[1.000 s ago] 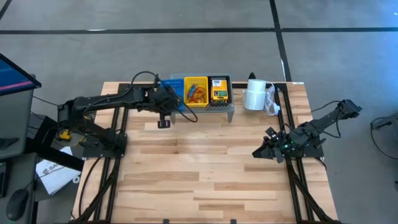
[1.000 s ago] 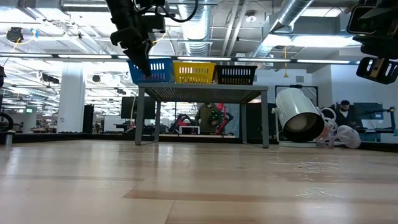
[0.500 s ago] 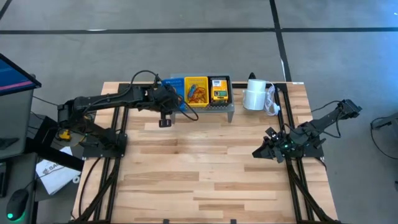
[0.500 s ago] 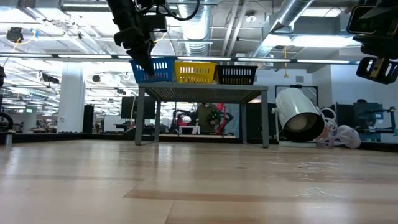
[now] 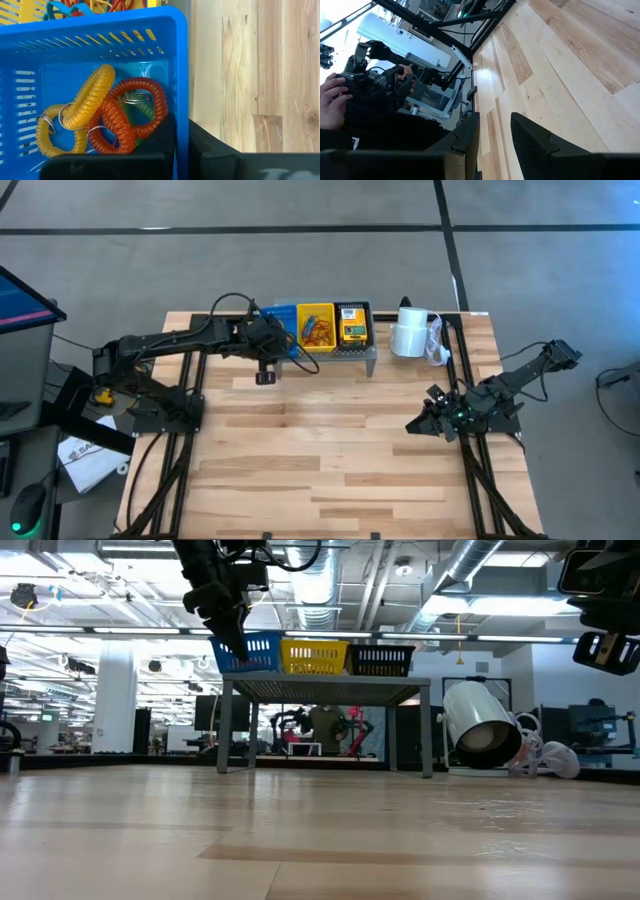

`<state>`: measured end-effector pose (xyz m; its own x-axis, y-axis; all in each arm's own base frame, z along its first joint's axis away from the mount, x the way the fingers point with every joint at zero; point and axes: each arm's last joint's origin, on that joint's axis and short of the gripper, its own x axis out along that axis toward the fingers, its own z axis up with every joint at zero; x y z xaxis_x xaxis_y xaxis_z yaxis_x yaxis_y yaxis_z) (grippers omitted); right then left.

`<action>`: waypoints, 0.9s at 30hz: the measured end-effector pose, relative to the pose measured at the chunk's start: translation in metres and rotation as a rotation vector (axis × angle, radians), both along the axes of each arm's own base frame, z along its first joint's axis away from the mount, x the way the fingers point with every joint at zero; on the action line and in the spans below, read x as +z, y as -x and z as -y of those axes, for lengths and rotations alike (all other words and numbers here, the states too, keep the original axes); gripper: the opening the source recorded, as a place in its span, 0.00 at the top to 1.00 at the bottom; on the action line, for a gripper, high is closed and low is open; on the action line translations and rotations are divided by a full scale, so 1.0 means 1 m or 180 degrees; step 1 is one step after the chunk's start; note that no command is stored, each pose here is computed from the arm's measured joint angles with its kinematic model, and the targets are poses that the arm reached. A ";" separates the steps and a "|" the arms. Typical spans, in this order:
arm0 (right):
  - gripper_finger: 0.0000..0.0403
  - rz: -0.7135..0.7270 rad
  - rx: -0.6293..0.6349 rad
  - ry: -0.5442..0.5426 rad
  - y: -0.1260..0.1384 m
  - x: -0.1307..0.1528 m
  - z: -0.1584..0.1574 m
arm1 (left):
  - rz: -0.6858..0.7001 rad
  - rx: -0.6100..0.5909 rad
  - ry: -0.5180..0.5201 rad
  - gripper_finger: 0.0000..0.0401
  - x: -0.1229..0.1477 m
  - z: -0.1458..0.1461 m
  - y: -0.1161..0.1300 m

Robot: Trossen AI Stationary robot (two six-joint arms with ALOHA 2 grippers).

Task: Pick & Place Office Desk Supplies
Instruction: Put the blue basket on the shelf

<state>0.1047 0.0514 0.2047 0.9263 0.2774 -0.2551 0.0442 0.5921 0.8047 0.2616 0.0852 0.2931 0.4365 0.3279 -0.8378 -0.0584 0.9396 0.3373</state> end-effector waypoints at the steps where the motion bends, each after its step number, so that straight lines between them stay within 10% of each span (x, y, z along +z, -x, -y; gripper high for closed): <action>1: 0.73 -0.0001 0.0000 0.0000 0.000 0.000 0.000 | 0.0001 -0.0003 0.0005 0.99 0.000 0.000 0.000; 27: 0.73 -0.0001 -0.0001 0.0001 0.000 0.000 0.000 | 0.0029 -0.0006 0.0001 0.97 0.000 0.000 -0.001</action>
